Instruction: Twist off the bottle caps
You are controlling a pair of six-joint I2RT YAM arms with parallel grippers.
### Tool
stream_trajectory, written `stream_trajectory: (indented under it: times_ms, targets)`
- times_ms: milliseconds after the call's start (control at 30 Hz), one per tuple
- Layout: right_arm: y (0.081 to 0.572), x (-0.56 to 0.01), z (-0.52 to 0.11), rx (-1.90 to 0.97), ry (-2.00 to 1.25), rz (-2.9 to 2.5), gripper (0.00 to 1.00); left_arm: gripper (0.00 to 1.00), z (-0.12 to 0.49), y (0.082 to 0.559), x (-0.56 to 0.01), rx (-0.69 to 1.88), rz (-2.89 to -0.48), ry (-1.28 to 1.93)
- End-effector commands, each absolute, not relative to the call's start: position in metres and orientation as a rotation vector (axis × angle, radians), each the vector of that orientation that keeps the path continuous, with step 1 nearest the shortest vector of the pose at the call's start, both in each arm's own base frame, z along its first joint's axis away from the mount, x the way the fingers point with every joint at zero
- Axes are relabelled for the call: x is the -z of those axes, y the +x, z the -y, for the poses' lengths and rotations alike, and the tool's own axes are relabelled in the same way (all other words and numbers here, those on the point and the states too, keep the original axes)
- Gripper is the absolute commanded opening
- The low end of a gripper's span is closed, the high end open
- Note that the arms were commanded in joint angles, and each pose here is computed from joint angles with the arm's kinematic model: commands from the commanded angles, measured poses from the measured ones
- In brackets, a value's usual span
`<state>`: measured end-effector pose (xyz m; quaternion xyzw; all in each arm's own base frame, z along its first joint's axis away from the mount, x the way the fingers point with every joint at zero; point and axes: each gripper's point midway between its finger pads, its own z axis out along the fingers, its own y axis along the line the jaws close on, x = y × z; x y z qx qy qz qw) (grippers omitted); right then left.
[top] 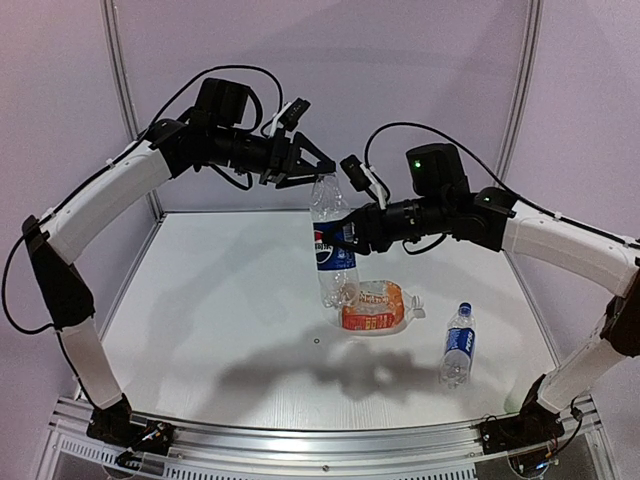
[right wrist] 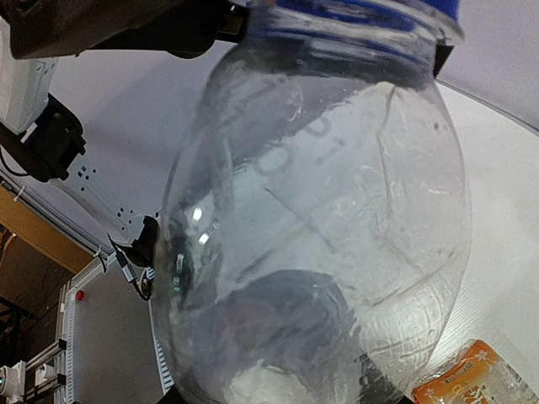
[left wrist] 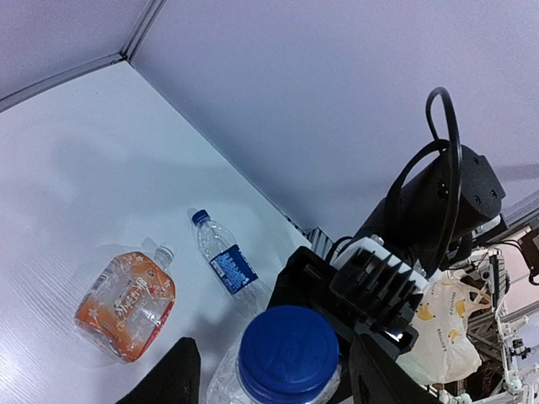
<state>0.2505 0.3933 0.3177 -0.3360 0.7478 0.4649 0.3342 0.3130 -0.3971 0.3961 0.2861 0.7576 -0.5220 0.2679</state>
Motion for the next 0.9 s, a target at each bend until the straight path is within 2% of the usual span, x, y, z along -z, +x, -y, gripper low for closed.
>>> stream_trajectory:
  times_ms: [0,100,167,267,300,400,433,467,600,867]
  targets:
    - [0.248,-0.330,-0.401,-1.240,-0.905,-1.906,0.44,0.57,0.407,0.313,-0.406,1.452,-1.995,0.810]
    - [0.248,-0.330,-0.400,-1.235,-0.903,-1.902,0.44,0.45,0.410,0.315,-0.403,1.459,-2.007,0.813]
    - [0.248,-0.330,-0.400,-1.237,-0.904,-1.901,0.43,0.33,0.411,0.316,-0.402,1.460,-2.006,0.815]
    - [0.249,-0.331,-0.400,-1.235,-0.894,-1.903,0.45,0.07,0.411,0.319,-0.402,1.449,-2.008,0.804]
    - [0.251,-0.330,-0.401,-1.229,-0.880,-1.907,0.51,0.02,0.410,0.319,-0.401,1.443,-2.012,0.801]
    - [0.266,-0.332,-0.397,-1.174,-0.773,-1.948,0.79,0.01,0.404,0.321,-0.405,1.404,-2.019,0.781]
    - [0.270,-0.334,-0.395,-1.163,-0.747,-1.942,0.94,0.00,0.402,0.323,-0.405,1.378,-2.022,0.773]
    - [0.273,-0.337,-0.394,-1.155,-0.725,-1.928,0.99,0.00,0.397,0.322,-0.408,1.346,-2.018,0.767]
    - [0.279,-0.356,-0.393,-1.159,-0.684,-1.827,0.99,0.00,0.375,0.325,-0.419,1.227,-2.020,0.702]
    - [0.287,-0.370,-0.414,-1.230,-0.704,-1.741,0.99,0.00,0.332,0.332,-0.466,1.235,-1.930,0.519]
